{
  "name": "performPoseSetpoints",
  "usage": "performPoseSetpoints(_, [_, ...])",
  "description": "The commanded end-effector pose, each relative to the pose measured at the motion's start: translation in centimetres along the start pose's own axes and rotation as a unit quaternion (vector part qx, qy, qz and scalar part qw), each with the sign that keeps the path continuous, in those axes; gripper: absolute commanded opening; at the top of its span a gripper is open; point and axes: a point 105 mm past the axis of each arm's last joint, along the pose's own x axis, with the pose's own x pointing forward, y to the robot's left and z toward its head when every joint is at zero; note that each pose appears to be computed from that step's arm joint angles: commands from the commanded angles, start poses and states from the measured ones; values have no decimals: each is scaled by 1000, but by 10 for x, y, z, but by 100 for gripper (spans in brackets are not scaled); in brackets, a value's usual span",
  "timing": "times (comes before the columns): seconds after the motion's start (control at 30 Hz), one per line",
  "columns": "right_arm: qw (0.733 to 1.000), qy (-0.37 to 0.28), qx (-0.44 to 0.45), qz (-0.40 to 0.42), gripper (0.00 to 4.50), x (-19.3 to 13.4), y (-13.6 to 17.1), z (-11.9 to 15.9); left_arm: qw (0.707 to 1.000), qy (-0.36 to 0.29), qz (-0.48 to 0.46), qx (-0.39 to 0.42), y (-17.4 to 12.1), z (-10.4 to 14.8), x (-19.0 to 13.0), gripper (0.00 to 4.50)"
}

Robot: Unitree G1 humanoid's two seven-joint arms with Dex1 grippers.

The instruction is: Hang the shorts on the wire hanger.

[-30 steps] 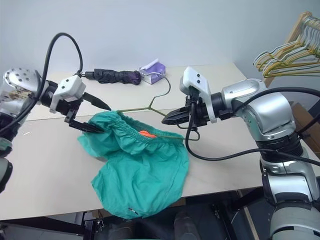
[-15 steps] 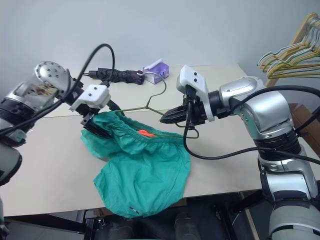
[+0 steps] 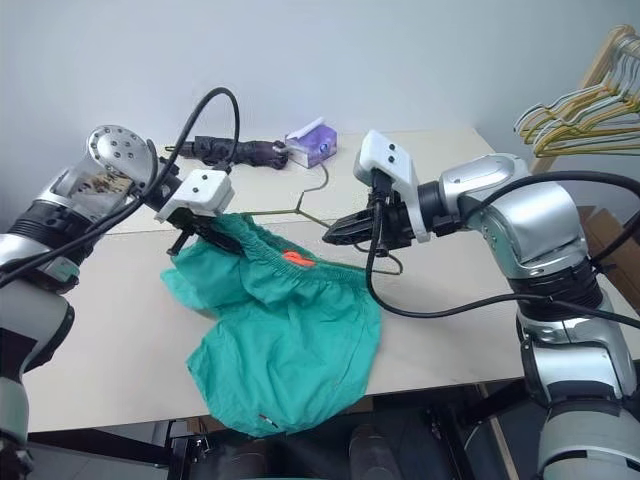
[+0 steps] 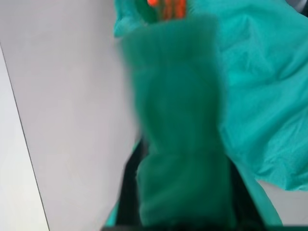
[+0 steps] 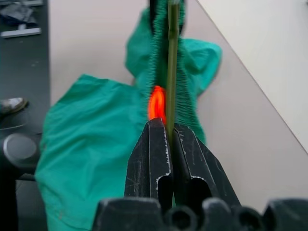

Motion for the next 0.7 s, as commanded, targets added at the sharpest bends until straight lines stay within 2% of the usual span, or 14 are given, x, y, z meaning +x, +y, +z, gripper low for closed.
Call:
performPoseSetpoints(0.03, [999,-21,-44,23,0,-1,11,21,1000,-7,13,-7,2,4,-11,5])
performPoseSetpoints(0.2, [996,-30,-82,11,0,0,10,22,1000,-10,17,-10,1,3,-14,5])
performPoseSetpoints(0.3, [996,-25,-82,1,80,0,7,20,1000,-12,18,-14,0,1,-14,5])
performPoseSetpoints(0.43, [996,-29,-75,-39,209,-14,-4,22,999,-12,25,-29,-1,-5,-17,5])
performPoseSetpoints(0.5, [992,-46,-71,-92,277,-37,-16,26,999,-11,31,-40,-1,-11,-18,5])
performPoseSetpoints(0.53, [990,-54,-68,-115,298,-48,-20,29,998,-10,33,-43,-2,-13,-18,5])
performPoseSetpoints(0.57, [984,-69,-63,-152,341,-65,-26,31,998,-12,36,-47,-2,-15,-19,5])
performPoseSetpoints(0.67, [971,-100,-45,-211,432,-99,-31,33,998,-19,40,-52,-4,-17,-21,5])
performPoseSetpoints(0.7, [968,-108,-41,-221,446,-105,-31,32,998,-20,41,-53,-4,-17,-21,5])
